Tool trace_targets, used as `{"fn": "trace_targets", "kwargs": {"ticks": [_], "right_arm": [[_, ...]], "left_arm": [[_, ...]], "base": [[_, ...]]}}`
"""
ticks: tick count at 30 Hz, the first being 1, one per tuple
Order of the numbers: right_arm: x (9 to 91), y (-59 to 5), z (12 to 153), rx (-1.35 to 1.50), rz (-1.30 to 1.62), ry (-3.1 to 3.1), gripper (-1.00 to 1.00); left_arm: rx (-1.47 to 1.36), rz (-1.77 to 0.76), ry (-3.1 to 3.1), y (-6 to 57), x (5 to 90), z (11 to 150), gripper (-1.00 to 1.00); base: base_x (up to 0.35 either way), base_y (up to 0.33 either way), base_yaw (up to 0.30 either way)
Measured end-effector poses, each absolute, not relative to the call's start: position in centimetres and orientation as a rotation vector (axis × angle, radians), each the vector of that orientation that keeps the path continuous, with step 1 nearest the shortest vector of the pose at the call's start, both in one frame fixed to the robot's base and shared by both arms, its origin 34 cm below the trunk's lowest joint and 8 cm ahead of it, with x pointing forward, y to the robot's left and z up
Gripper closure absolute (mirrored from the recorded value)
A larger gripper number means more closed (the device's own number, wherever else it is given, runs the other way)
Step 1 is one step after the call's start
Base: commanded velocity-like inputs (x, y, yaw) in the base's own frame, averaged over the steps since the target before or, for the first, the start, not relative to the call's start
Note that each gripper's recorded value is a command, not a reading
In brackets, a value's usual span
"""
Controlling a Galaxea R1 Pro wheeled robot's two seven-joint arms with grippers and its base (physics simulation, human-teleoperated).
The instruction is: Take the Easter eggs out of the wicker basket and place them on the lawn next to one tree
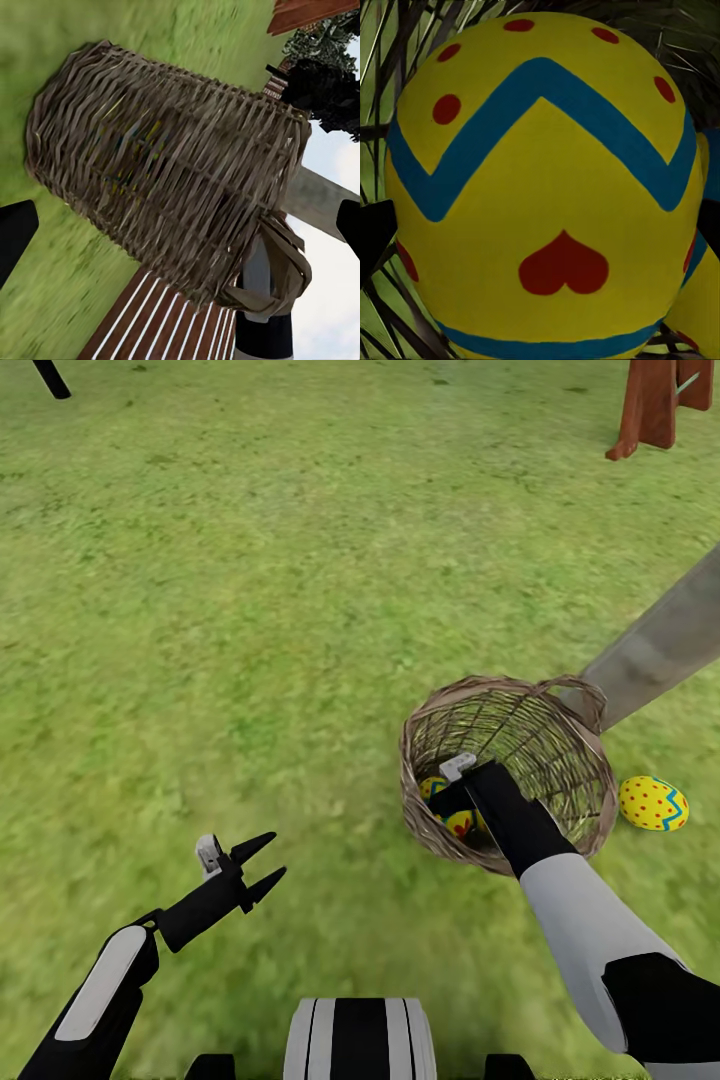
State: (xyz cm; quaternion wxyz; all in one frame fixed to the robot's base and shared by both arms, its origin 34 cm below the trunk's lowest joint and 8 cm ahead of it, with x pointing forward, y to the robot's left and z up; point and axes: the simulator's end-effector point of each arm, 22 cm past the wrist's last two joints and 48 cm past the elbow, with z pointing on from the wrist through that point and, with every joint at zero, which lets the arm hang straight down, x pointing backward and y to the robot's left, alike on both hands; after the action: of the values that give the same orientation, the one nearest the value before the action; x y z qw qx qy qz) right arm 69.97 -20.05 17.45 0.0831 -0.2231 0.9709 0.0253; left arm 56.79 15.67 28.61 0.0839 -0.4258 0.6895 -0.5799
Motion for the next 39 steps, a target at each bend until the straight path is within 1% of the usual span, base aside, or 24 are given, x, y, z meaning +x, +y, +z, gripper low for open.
{"fn": "trace_targets", "kwargs": {"ticks": [5,6,21,31,39], "right_arm": [[70.2,-19.9,17.4,-0.666,0.078,2.890,-1.00],[70.2,-19.9,17.4,-0.666,0.078,2.890,1.00],[70.6,-19.8,17.2,-0.663,0.083,2.878,1.00],[69.8,-20.1,17.5,-0.662,0.083,2.904,1.00],[70.7,-20.1,19.3,-0.657,0.074,2.878,1.00]], "left_arm": [[-1.283,-1.729,2.060,15.7,56.6,28.2,-1.00],[-1.283,-1.729,2.060,15.7,56.6,28.2,-1.00],[-1.298,-1.726,2.066,15.7,56.3,27.5,-1.00],[-1.272,-1.734,2.052,15.6,56.9,28.8,-1.00],[-1.237,-1.741,2.038,15.6,57.4,30.3,-1.00]], "base": [[0.000,0.000,0.000],[0.000,0.000,0.000],[0.000,0.000,0.000],[0.000,0.000,0.000],[0.000,0.000,0.000]]}}
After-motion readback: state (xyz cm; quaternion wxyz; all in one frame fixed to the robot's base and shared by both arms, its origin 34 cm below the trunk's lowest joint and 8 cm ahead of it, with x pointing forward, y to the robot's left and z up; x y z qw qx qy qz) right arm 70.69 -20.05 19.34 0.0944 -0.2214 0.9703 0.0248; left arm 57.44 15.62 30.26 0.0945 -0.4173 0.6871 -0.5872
